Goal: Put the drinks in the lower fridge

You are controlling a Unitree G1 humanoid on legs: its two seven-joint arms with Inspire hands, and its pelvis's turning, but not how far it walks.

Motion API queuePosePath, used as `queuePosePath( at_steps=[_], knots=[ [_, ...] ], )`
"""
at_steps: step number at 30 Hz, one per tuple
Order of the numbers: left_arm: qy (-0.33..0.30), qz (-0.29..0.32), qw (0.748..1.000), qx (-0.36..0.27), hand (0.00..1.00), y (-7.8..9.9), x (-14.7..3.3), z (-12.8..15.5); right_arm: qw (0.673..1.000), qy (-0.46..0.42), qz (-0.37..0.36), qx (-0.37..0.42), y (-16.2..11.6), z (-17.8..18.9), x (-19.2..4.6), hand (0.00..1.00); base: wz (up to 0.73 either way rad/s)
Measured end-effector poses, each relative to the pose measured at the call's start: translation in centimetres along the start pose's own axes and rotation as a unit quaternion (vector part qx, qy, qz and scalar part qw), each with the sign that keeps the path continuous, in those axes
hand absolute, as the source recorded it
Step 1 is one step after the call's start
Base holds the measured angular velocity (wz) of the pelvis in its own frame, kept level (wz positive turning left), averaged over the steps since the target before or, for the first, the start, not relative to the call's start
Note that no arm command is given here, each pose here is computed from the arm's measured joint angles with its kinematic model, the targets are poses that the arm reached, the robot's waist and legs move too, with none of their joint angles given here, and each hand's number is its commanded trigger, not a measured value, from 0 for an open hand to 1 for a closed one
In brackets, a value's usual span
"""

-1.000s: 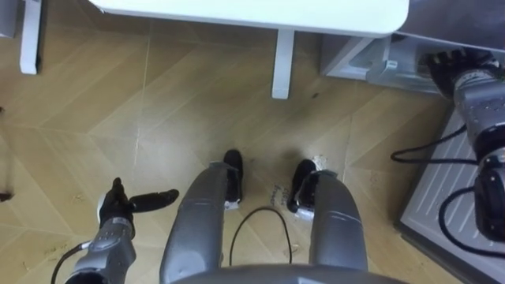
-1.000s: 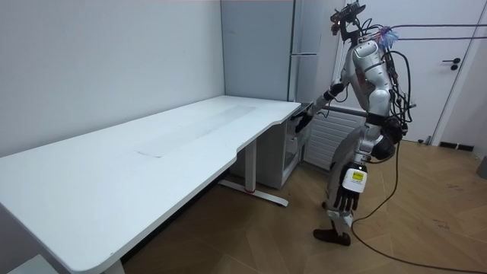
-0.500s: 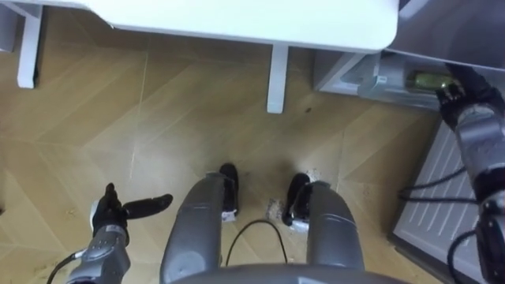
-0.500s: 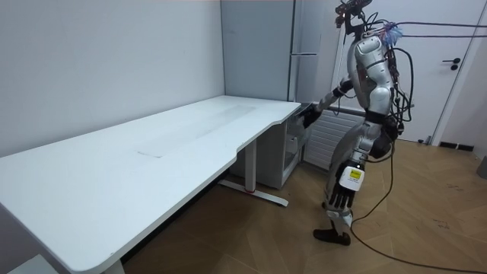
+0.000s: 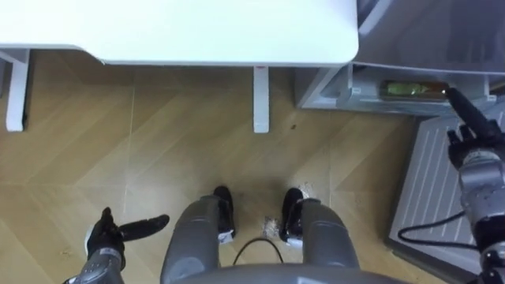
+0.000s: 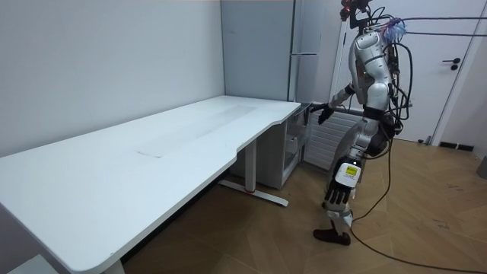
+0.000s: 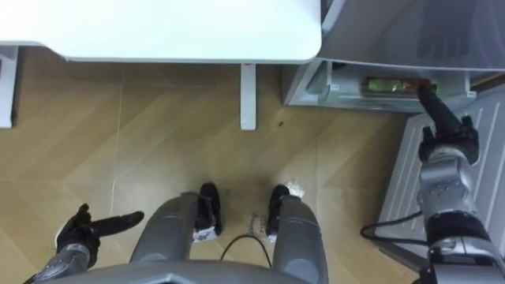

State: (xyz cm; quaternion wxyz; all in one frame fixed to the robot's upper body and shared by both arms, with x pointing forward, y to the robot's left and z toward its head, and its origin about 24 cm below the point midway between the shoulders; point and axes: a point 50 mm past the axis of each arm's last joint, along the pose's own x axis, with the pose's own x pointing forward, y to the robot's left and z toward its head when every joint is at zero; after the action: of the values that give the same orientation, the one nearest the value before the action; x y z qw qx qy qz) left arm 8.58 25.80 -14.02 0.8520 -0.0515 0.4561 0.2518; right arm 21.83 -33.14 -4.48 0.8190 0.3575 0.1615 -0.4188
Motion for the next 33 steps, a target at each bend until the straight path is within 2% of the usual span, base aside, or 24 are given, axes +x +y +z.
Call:
queuePosePath(
  at_steps=[5, 14, 20, 27, 33],
  knots=[
    [-0.01, -0.005, 1.0, 0.002, 0.0, -0.3, 0.1, 0.5, 1.0, 0.007, -0.002, 0.007, 0.4, -0.5, 0.0, 0.0, -0.05],
    [-0.019, -0.018, 1.0, 0.011, 0.0, -1.3, 0.2, 1.2, 0.997, 0.024, -0.023, 0.072, 2.0, -0.4, 0.7, 0.0, 0.0],
    [-0.008, -0.017, 1.0, 0.015, 0.0, -1.2, 0.3, 1.0, 0.997, 0.022, -0.001, 0.078, 3.6, -0.1, 1.3, 0.0, 0.18],
    [-0.012, -0.031, 0.999, 0.011, 0.0, -2.1, 0.5, 2.0, 0.992, 0.02, 0.074, 0.105, 7.5, 1.1, 1.4, 0.0, 0.19],
    [-0.014, -0.024, 0.999, 0.023, 0.0, -2.0, 0.5, 2.4, 0.986, 0.029, 0.106, 0.128, 8.8, 1.4, 1.3, 0.0, 0.07]
  ],
)
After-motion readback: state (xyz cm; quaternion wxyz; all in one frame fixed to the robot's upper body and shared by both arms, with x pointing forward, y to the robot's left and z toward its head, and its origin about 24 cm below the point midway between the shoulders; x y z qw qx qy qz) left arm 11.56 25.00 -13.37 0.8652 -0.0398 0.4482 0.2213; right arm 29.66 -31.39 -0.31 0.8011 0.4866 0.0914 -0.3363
